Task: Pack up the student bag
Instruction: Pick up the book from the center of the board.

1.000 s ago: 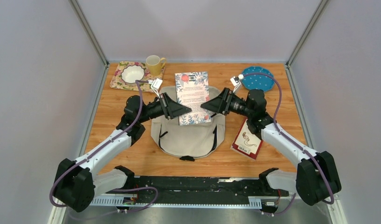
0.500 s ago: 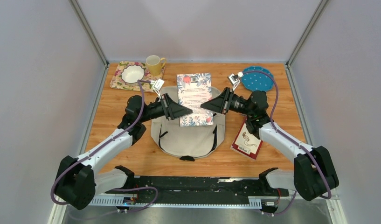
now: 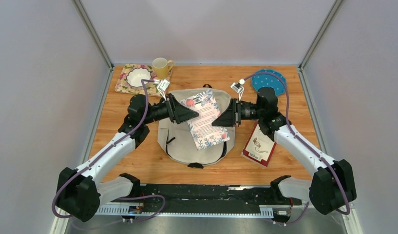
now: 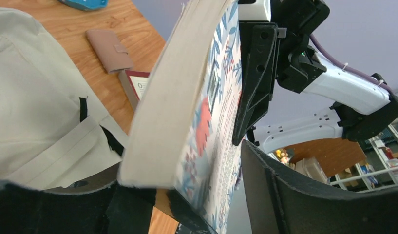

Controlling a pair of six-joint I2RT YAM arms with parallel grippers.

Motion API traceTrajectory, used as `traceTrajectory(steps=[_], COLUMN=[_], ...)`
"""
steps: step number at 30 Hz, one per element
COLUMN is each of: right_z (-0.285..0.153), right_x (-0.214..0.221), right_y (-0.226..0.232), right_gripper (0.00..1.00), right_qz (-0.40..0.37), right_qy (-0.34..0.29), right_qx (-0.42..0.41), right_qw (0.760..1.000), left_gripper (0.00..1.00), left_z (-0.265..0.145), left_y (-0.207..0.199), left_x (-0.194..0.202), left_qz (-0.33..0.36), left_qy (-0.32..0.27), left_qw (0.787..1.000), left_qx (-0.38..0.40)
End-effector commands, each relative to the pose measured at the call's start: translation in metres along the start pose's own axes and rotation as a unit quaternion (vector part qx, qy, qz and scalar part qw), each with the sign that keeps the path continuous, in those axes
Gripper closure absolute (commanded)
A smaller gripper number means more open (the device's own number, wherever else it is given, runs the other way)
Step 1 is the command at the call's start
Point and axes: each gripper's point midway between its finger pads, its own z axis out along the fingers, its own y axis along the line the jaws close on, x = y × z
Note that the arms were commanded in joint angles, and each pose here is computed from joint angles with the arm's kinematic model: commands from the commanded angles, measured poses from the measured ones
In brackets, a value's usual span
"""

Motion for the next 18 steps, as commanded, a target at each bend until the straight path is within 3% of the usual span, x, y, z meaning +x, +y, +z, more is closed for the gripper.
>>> traceTrajectory(steps=[1, 3, 6, 9, 10, 11, 14, 15, 16, 18], right_z=[-0.009, -0.011, -0.010, -0.006, -0.005, -0.003, -0.003, -0.007, -0.011, -0.029], right_x=[0.012, 0.015, 0.013, 0.006, 0.005, 0.000, -0.015, -0.019, -0.024, -0.032], right_y=[0.023, 0.021, 0.023, 0.016, 0.012, 0.010, -0.011, -0.021, -0.026, -0.057], right_gripper=[1.00, 1.00, 1.00, 1.00, 1.00, 1.00, 0.77, 0.67, 0.50, 0.32], right_qz=[-0.062, -0.066, -0.067, -0.063, -0.059, -0.062, -0.052, -0.038, -0.034, -0.010], right_qy=[0.067, 0.079, 0.089, 0.084, 0.085, 0.078, 0.048, 0.037, 0.022, -0.026], right_qx=[-0.031, -0.028, -0.037, -0.018, -0.014, -0.003, 0.065, 0.098, 0.124, 0.220], right_qw=[0.995, 0.994, 0.993, 0.994, 0.995, 0.995, 0.995, 0.994, 0.991, 0.975], left_gripper=[0.34, 0.38, 0.58, 0.93, 1.00, 1.00, 1.00, 1.00, 1.00, 1.00], left_z=[0.000, 0.000, -0.001, -0.002, -0.002, -0.003, -0.004, -0.004, -0.008, -0.013], left_y=[-0.032, -0.029, -0.029, -0.028, -0.028, -0.026, -0.016, -0.013, -0.013, 0.004], left_x=[-0.021, -0.017, -0.013, -0.009, -0.008, -0.007, -0.005, -0.006, -0.011, -0.017], left_qz=[0.050, 0.045, 0.039, 0.033, 0.033, 0.030, 0.029, 0.031, 0.052, 0.050], left_qy=[-0.011, -0.007, -0.008, -0.001, 0.001, 0.002, -0.003, -0.007, -0.021, -0.048], left_qw=[0.997, 0.997, 0.997, 0.997, 0.997, 0.997, 0.999, 0.999, 0.998, 0.996], left_qx=[0.063, 0.065, 0.072, 0.072, 0.071, 0.067, 0.036, 0.024, 0.012, -0.047])
